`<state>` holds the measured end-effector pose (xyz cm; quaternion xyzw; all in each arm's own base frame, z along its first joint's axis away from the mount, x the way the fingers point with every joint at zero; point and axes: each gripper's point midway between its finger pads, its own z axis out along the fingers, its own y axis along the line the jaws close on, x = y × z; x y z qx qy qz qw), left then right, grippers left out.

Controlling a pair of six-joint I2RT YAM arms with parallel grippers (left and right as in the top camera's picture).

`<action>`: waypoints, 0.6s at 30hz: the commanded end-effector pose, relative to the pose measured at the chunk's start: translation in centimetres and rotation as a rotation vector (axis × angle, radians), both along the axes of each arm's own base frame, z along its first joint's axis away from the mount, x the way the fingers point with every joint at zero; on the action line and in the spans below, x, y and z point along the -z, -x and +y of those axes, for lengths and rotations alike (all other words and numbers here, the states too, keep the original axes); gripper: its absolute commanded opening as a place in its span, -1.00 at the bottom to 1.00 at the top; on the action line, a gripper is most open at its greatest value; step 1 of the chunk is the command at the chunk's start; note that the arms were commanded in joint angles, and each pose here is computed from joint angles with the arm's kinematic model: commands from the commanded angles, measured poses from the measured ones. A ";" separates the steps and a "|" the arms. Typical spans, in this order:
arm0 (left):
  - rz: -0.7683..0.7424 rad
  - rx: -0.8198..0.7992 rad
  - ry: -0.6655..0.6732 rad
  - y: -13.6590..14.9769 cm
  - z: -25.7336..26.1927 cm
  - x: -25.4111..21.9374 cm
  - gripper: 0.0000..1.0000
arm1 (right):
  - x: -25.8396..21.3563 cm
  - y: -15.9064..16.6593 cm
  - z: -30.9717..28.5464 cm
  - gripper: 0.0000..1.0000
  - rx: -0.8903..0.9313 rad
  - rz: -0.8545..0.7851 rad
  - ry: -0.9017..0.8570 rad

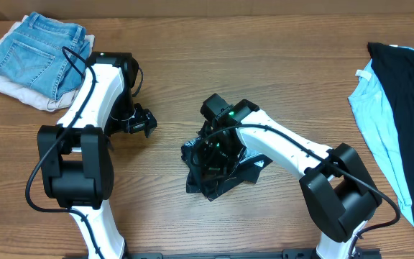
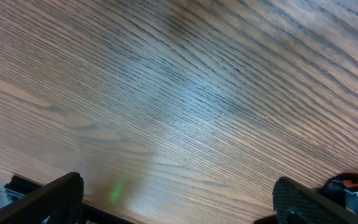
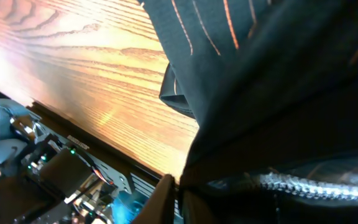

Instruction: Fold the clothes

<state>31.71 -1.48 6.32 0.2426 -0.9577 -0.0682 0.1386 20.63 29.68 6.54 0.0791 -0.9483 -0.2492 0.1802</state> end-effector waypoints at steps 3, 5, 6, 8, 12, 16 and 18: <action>-0.010 0.012 -0.008 0.0 0.3 -0.4 0.99 | -1.1 -0.2 -0.4 -0.67 0.048 -0.019 0.043; -0.010 0.012 -0.008 0.0 0.3 -0.4 0.99 | -0.8 -0.2 -1.2 -0.22 0.047 -0.027 0.086; -0.010 0.012 -0.008 0.0 0.3 -0.4 0.99 | -0.6 -0.2 -1.5 -0.11 0.047 -0.030 0.107; -0.010 0.012 -0.008 0.0 0.3 -0.4 0.99 | -0.5 0.0 -2.1 -0.09 0.046 -0.028 0.138; -0.010 0.012 -0.008 0.0 0.3 -0.4 1.00 | -0.6 -0.1 -2.1 -0.09 0.071 -0.017 0.147; -0.010 0.012 -0.008 0.0 0.3 -0.4 1.00 | -1.0 -0.6 -1.9 -0.09 0.077 -0.030 0.136; -0.010 0.012 -0.008 0.0 0.3 -0.3 1.00 | -1.3 -0.8 -1.8 -0.07 0.079 -0.034 0.132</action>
